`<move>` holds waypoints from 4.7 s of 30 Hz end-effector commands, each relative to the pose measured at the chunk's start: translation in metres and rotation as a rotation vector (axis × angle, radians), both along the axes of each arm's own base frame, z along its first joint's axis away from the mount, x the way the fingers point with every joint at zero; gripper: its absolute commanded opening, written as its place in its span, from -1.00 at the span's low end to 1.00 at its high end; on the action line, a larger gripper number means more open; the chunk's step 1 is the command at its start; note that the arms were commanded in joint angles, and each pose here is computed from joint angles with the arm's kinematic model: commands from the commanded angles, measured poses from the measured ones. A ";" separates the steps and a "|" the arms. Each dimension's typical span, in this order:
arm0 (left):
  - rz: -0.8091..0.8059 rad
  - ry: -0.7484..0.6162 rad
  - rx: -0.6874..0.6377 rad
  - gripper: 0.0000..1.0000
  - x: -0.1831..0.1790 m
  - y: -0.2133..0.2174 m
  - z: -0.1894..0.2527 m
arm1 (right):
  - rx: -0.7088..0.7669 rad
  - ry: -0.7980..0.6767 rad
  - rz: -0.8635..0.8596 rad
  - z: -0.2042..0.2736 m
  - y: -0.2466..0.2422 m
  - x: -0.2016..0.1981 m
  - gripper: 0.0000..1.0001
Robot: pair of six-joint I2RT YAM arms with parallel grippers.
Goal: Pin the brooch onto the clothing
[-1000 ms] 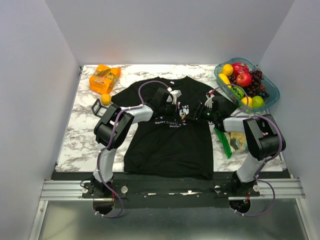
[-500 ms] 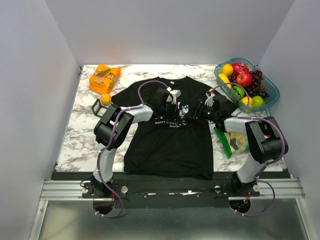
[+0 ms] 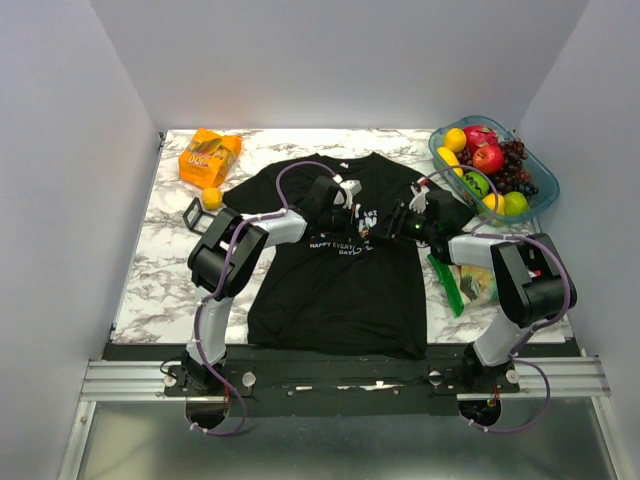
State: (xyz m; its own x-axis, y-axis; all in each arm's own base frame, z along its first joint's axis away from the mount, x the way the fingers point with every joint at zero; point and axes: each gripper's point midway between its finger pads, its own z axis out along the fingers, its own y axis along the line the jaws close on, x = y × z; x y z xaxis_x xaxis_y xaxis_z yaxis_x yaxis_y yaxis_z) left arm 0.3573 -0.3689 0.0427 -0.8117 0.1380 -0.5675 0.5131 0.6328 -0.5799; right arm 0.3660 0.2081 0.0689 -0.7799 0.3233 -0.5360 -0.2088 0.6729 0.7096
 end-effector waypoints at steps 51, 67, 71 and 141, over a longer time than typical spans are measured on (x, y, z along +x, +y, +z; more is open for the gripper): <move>-0.035 -0.006 -0.059 -1.00 -0.003 -0.013 0.012 | -0.156 0.054 -0.070 -0.046 -0.037 0.005 -0.26; -0.035 -0.008 -0.057 -1.00 -0.003 -0.014 0.013 | -0.131 -0.004 -0.013 -0.033 -0.027 0.001 -0.27; -0.037 -0.005 -0.054 -1.00 -0.004 -0.015 0.011 | -0.115 -0.035 -0.001 -0.025 -0.023 0.004 -0.28; -0.107 -0.030 -0.034 -1.00 -0.023 -0.029 0.007 | -0.091 -0.084 0.075 -0.019 0.012 0.019 -0.36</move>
